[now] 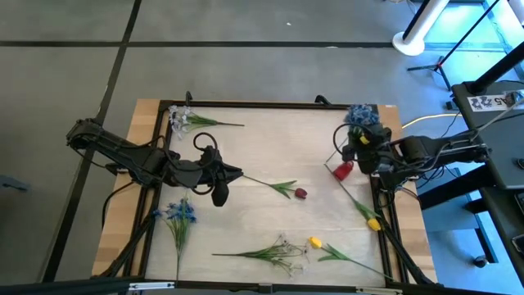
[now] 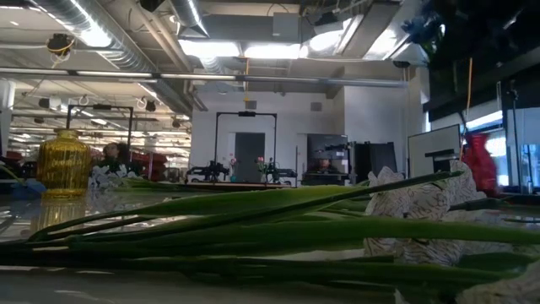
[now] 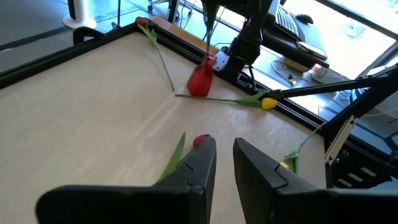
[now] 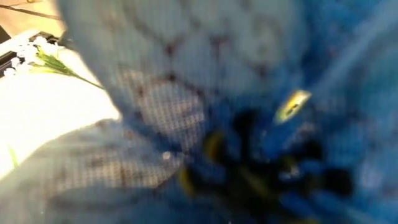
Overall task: Sort flowers into vase by color
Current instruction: Put the top blue flower into the red vase, then put the blue flower into the red vase
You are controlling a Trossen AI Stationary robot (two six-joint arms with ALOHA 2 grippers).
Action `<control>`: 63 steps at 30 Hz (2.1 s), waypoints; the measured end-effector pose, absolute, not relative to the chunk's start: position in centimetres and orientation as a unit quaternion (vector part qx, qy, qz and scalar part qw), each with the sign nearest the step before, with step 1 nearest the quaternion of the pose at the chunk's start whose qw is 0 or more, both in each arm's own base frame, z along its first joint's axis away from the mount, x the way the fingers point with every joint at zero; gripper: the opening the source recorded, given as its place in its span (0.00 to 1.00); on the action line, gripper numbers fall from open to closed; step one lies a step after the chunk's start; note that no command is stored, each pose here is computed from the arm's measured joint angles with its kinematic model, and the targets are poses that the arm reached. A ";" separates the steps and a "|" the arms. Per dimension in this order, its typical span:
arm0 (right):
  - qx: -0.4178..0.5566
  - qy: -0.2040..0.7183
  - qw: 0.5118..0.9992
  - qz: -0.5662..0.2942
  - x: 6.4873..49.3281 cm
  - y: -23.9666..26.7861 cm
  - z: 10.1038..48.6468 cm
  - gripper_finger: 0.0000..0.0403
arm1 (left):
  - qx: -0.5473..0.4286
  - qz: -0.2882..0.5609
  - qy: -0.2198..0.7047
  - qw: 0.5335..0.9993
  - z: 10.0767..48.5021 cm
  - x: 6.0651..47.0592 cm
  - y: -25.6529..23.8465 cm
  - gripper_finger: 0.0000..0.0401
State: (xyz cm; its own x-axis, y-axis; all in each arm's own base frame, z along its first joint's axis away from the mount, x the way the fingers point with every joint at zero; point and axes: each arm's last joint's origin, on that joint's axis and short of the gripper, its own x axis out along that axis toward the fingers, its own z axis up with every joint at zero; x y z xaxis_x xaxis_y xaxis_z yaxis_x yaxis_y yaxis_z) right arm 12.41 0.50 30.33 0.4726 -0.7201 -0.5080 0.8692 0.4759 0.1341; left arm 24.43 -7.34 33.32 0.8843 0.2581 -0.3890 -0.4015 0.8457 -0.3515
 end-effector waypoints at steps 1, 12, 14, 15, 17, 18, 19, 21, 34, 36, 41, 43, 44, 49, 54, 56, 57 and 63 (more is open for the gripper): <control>0.191 0.193 0.838 -0.473 12.6 0.5 30.1 0.05 | -0.217 0.171 0.167 0.946 33.3 24.4 -7.4 0.13; 0.189 0.226 0.844 -0.448 13.1 0.8 28.0 0.08 | -0.207 0.154 0.160 0.953 33.6 24.6 -7.5 0.13; 0.186 0.238 0.848 -0.437 13.2 0.8 28.2 0.13 | -0.203 0.157 0.159 0.953 33.6 24.6 -7.4 0.13; 0.182 0.245 0.850 -0.429 13.2 0.9 28.3 0.16 | -0.203 0.163 0.157 0.953 33.6 24.6 -7.3 0.13; 0.175 0.262 0.855 -0.412 13.2 1.0 28.4 0.25 | -0.204 0.175 0.151 0.951 33.6 24.7 -7.0 0.13; 0.173 0.268 0.857 -0.405 13.2 1.0 28.5 0.29 | -0.204 0.179 0.149 0.951 33.6 24.9 -6.9 0.13; 0.174 0.272 0.858 -0.400 13.3 1.0 28.6 0.33 | -0.204 0.182 0.147 0.951 33.5 25.1 -6.7 0.13; 0.176 0.278 0.860 -0.391 13.3 1.1 28.7 0.40 | -0.202 0.186 0.151 0.950 33.2 25.5 -6.6 0.13; 0.202 0.349 0.858 -0.319 11.8 1.2 32.4 0.56 | -0.165 0.195 0.207 0.944 29.6 28.6 -7.4 0.13; 0.202 0.346 0.859 -0.319 11.5 1.1 33.1 0.56 | -0.163 0.190 0.219 0.943 29.0 29.0 -7.6 0.13; 0.199 0.335 0.861 -0.327 10.8 0.9 34.4 0.56 | -0.152 0.164 0.257 0.940 27.6 29.5 -8.5 0.13; 0.199 0.330 0.863 -0.328 10.6 0.8 34.9 0.56 | -0.147 0.138 0.292 0.935 27.0 29.1 -9.1 0.13; 0.199 0.328 0.864 -0.327 10.6 0.8 35.0 0.56 | -0.151 0.124 0.314 0.929 26.8 28.9 -9.5 0.13; 0.199 0.326 0.866 -0.324 10.3 0.8 35.7 0.56 | -0.259 0.100 0.427 0.861 26.0 26.2 -11.2 0.13; 0.194 0.328 0.869 -0.315 9.8 0.7 36.7 0.56 | -0.374 0.063 0.547 0.747 25.4 23.4 -14.6 0.13; 0.187 0.327 0.873 -0.311 9.6 0.6 37.1 0.56 | -0.413 0.065 0.580 0.699 25.3 22.3 -16.0 0.13; 0.184 0.325 0.874 -0.312 9.5 0.6 37.3 0.56 | -0.430 0.075 0.593 0.677 25.3 21.7 -16.6 0.13; 0.149 0.312 0.883 -0.317 8.8 0.3 37.9 0.56 | -0.506 0.218 0.621 0.557 24.8 18.5 -18.8 0.13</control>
State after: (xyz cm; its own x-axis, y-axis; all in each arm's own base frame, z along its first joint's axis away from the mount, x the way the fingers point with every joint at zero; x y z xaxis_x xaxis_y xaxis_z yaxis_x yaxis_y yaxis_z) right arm 8.79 0.29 37.91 0.6049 -0.4673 -0.6448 0.6526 0.7549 0.0651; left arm 18.47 -18.76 24.81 0.1334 -0.3853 -0.9131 -0.8717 0.3927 -0.2931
